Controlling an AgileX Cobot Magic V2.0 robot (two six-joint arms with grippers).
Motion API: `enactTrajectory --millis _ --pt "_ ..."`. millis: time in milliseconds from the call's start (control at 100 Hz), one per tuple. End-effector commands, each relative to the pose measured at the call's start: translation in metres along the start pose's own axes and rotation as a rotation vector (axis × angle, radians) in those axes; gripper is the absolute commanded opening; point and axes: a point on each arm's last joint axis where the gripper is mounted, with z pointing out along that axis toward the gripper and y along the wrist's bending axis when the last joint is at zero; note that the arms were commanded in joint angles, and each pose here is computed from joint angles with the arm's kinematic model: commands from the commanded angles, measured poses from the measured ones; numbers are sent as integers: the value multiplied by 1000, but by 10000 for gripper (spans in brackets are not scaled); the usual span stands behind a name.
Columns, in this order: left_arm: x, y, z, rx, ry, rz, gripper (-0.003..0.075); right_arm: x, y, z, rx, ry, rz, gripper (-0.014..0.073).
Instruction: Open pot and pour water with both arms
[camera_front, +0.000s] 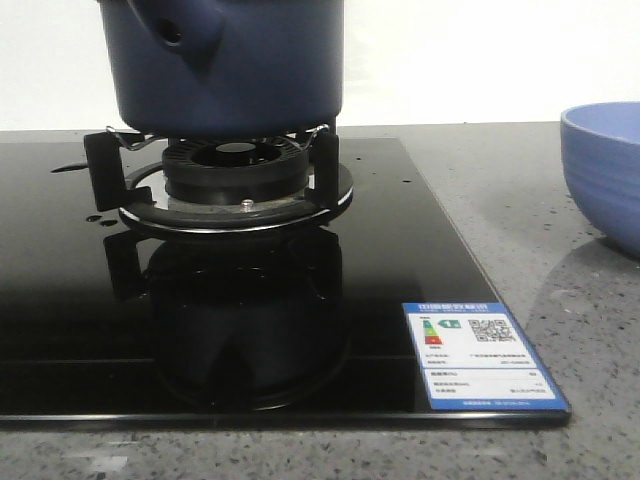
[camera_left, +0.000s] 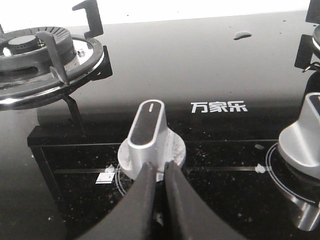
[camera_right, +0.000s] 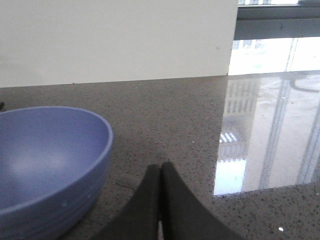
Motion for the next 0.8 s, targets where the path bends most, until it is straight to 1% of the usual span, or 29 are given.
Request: enactTrajectory --millis 0,80,110,170,410,790 --pt "4 -1 1 -3 -40 -21 -20 1 -1 0 26 -149 -18 -64" --pt "4 -1 1 -3 -40 -21 -20 14 -1 3 26 -122 -29 -64" --pt "4 -1 1 -3 -40 -21 -20 17 -1 3 26 -80 -43 -64" --pt "4 -1 1 -3 -40 -21 -20 20 -1 3 26 -48 -48 -64" --pt "4 -1 1 -3 -40 -21 -20 43 -1 1 22 208 -44 -64" --pt "4 -1 1 -3 -40 -21 -20 41 -1 2 22 193 -47 -64"
